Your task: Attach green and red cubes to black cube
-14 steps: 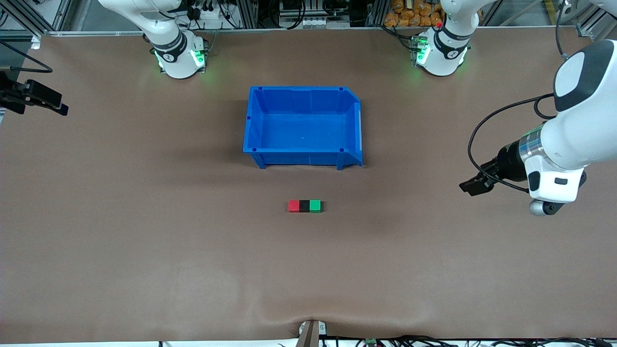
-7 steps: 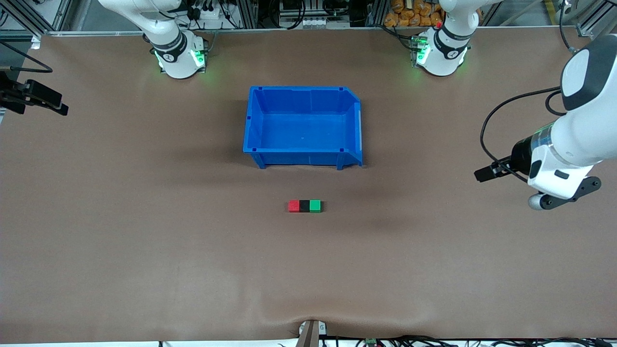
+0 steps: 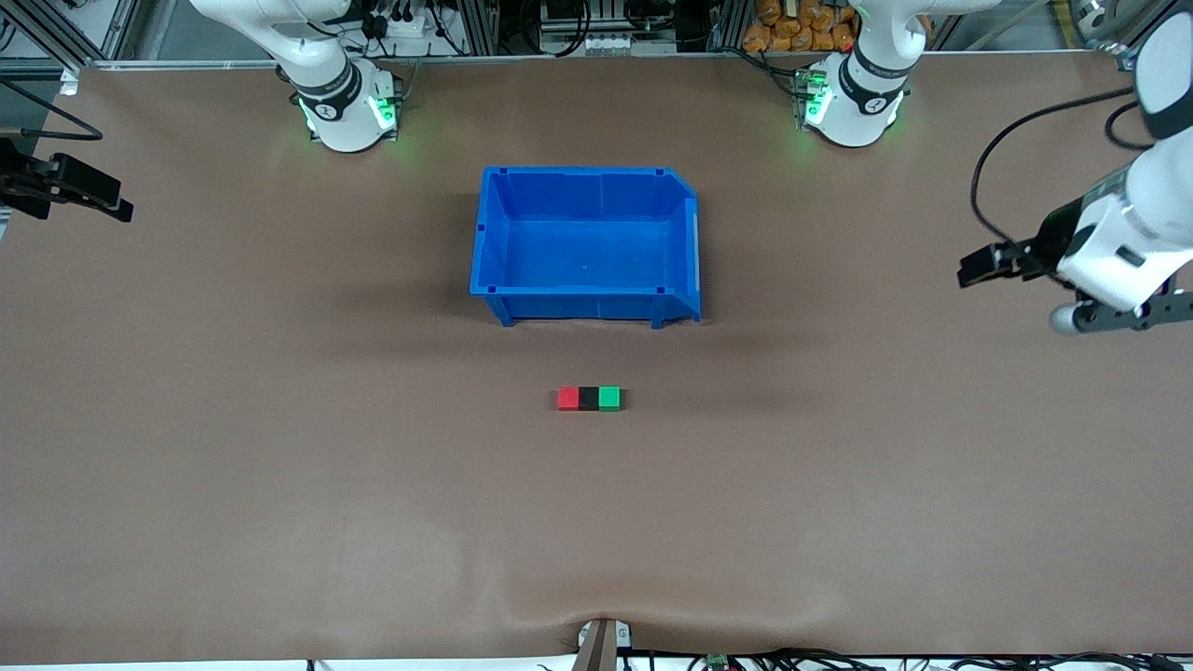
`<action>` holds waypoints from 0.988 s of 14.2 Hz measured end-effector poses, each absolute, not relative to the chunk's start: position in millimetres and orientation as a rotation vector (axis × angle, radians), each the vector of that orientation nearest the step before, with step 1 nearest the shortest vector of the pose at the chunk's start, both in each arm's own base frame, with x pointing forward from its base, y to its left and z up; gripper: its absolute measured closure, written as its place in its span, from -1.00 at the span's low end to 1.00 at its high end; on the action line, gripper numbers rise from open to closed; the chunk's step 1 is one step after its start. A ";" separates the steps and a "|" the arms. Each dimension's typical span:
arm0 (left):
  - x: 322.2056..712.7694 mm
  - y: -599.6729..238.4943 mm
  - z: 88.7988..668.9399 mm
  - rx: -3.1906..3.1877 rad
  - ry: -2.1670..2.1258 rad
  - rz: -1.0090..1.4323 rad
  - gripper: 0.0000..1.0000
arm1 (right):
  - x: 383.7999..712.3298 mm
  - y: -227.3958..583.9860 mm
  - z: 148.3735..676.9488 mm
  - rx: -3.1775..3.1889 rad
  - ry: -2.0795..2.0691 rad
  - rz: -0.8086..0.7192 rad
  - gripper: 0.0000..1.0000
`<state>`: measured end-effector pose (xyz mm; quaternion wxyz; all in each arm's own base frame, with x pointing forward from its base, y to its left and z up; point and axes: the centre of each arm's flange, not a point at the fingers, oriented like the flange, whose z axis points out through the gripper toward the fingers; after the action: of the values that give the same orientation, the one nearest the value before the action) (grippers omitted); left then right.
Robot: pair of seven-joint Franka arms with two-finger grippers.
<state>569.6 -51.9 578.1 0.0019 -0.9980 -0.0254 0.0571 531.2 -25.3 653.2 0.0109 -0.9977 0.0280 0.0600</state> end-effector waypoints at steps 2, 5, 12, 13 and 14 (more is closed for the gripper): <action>558.1 -48.9 589.3 -3.136 -0.024 0.155 -0.63 | 531.0 -25.3 653.0 -3.113 0.087 0.191 -1.00; 547.5 -55.4 603.8 -3.132 0.073 0.126 -0.65 | 530.7 -25.3 652.8 -3.112 0.087 0.194 -1.00; 537.7 -53.2 625.7 -3.079 0.140 0.069 -0.65 | 530.6 -25.4 652.7 -3.112 0.088 0.196 -1.00; 537.1 -55.0 627.3 -3.075 0.146 0.070 -0.65 | 530.6 -25.5 652.7 -3.112 0.088 0.197 -1.00; 535.9 -55.8 629.3 -3.074 0.148 0.077 -0.65 | 530.6 -25.5 652.7 -3.112 0.088 0.197 -1.00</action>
<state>535.9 -55.8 629.3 0.0314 -0.9980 0.0480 0.0249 530.6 -25.5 652.7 0.0110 -0.9976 0.0282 0.0630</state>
